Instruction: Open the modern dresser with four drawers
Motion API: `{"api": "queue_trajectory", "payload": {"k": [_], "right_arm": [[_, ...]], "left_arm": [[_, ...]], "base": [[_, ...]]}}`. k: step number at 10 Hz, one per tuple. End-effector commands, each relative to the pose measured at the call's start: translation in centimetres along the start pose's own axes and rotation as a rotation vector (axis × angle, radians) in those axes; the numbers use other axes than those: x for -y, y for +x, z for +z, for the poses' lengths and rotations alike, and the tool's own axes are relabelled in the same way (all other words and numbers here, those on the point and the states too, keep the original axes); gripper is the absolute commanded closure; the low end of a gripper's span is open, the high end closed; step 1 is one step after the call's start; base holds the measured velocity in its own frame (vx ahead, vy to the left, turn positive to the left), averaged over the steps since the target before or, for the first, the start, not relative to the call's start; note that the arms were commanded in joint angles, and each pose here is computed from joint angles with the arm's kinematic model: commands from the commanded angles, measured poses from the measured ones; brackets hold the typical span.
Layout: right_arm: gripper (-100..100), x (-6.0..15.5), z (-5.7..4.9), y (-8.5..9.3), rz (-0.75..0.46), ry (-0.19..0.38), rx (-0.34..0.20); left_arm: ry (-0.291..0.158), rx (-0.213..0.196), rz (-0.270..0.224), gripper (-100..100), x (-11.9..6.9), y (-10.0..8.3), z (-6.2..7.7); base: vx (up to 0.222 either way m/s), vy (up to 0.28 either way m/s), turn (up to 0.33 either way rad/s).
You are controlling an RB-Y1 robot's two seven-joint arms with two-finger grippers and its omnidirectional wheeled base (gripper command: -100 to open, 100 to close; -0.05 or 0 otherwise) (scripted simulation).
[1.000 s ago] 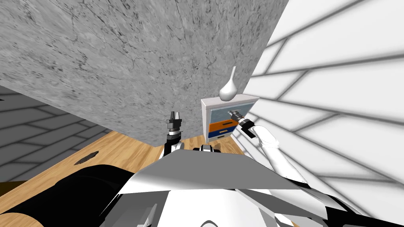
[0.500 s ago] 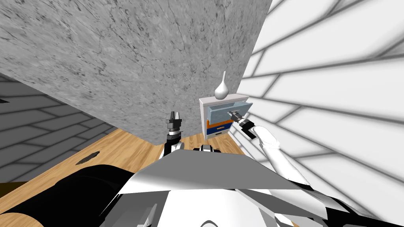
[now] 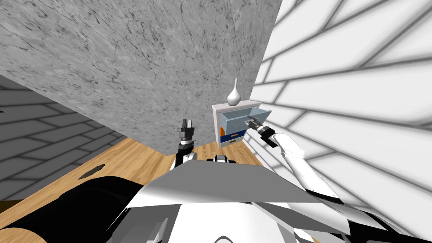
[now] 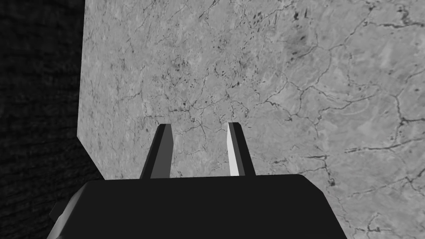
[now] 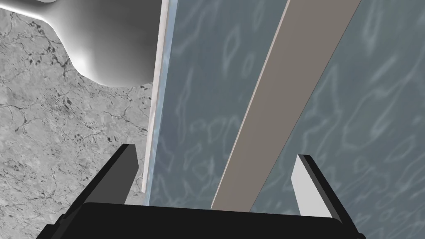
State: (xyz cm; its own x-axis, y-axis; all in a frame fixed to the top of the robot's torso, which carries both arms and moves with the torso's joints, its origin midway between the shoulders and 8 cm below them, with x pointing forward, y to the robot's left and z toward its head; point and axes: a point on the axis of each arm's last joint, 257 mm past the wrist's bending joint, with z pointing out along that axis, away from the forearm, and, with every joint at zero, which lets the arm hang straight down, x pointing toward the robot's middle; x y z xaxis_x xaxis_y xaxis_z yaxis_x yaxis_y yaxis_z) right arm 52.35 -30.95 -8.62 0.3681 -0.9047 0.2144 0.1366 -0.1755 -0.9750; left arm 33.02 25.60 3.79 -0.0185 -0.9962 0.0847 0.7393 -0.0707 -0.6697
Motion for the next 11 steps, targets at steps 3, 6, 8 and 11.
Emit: {"api": "queue_trajectory", "payload": {"k": [3, 6, 8, 11], "right_arm": [[-100, 2.6, 0.0, 2.2, 0.001, 0.008, 0.01], [0, 2.5, -0.2, 2.5, 0.007, -0.002, 0.016], [0, 2.2, -0.2, 2.5, 0.009, -0.006, 0.015], [0, 1.9, -0.3, 2.5, 0.011, -0.011, 0.015]], "left_arm": [[0.0, 0.0, 0.0, 0, 0.0, 0.0, 0.0], [0.0, 0.0, 0.0, 0, 0.0, 0.0, 0.0], [0.0, 0.0, 0.0, 0, 0.0, 0.0, 0.0], [0.0, 0.0, 0.0, 0, 0.0, 0.0, 0.0]], "base": [[0.014, 0.051, -0.011], [-0.001, 0.038, -0.014], [0.0, 0.0, 0.0], [0.0, 0.0, 0.0]]}}
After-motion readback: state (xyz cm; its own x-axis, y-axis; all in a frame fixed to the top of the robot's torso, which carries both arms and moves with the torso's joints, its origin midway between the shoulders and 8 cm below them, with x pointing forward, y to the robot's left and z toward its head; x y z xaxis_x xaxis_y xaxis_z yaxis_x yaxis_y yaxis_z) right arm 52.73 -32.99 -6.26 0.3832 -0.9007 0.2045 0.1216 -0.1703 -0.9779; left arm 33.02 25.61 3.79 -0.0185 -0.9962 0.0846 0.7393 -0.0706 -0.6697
